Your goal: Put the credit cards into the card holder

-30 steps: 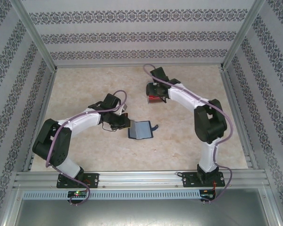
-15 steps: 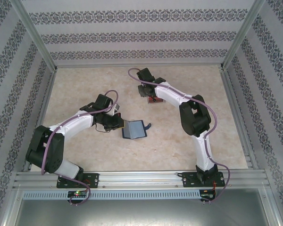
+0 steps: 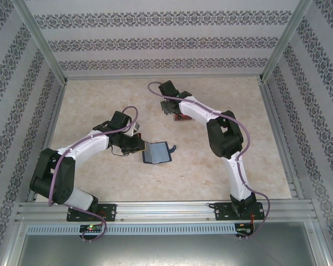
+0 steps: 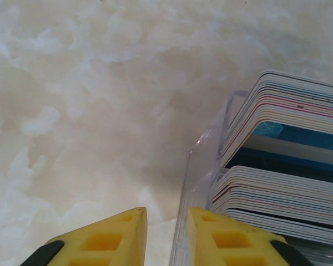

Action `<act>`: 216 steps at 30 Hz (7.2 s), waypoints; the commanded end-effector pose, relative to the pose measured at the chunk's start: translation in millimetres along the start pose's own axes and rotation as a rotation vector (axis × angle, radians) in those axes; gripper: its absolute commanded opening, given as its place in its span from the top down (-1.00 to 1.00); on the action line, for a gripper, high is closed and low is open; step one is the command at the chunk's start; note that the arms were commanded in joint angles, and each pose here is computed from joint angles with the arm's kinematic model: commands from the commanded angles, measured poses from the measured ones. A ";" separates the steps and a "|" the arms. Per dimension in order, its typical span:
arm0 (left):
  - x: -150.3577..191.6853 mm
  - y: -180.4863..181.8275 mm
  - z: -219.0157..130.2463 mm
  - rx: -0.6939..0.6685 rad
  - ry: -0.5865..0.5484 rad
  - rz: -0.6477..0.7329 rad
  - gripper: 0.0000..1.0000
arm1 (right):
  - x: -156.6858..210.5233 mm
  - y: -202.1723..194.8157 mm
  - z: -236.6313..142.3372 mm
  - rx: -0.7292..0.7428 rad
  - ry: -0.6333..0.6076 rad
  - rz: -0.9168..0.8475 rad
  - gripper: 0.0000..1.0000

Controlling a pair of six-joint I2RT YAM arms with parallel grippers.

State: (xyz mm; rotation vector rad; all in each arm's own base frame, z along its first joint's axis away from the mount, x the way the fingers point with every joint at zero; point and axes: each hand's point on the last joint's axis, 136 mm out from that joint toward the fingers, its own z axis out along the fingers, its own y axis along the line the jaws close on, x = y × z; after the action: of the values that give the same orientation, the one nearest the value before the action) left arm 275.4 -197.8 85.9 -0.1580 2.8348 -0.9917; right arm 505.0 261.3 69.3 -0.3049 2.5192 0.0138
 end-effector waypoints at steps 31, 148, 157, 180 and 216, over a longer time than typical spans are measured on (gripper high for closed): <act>-6.7 -6.5 -5.9 0.025 -0.011 0.001 1.00 | 66.2 -86.0 -37.7 0.288 0.074 0.044 0.41; 1.3 -26.2 53.3 0.037 0.089 0.155 0.16 | 86.1 -145.4 -121.9 0.338 0.113 -0.073 0.80; 0.9 -21.2 43.3 -0.001 0.041 0.139 -0.19 | 80.7 -127.3 -139.2 0.310 0.058 -0.120 0.98; 7.8 -4.6 50.5 -0.074 0.114 0.158 0.64 | 188.6 38.0 -204.4 -0.909 0.242 0.181 1.00; 14.9 14.1 78.0 -0.082 0.174 0.096 1.00 | 218.9 37.1 -129.3 -0.869 0.475 0.391 0.97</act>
State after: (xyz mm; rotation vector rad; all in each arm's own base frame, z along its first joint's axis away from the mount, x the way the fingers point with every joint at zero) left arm 278.3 -234.0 23.3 0.0595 2.9848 -0.9035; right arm 243.9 235.6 46.5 -0.1549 2.8877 1.2698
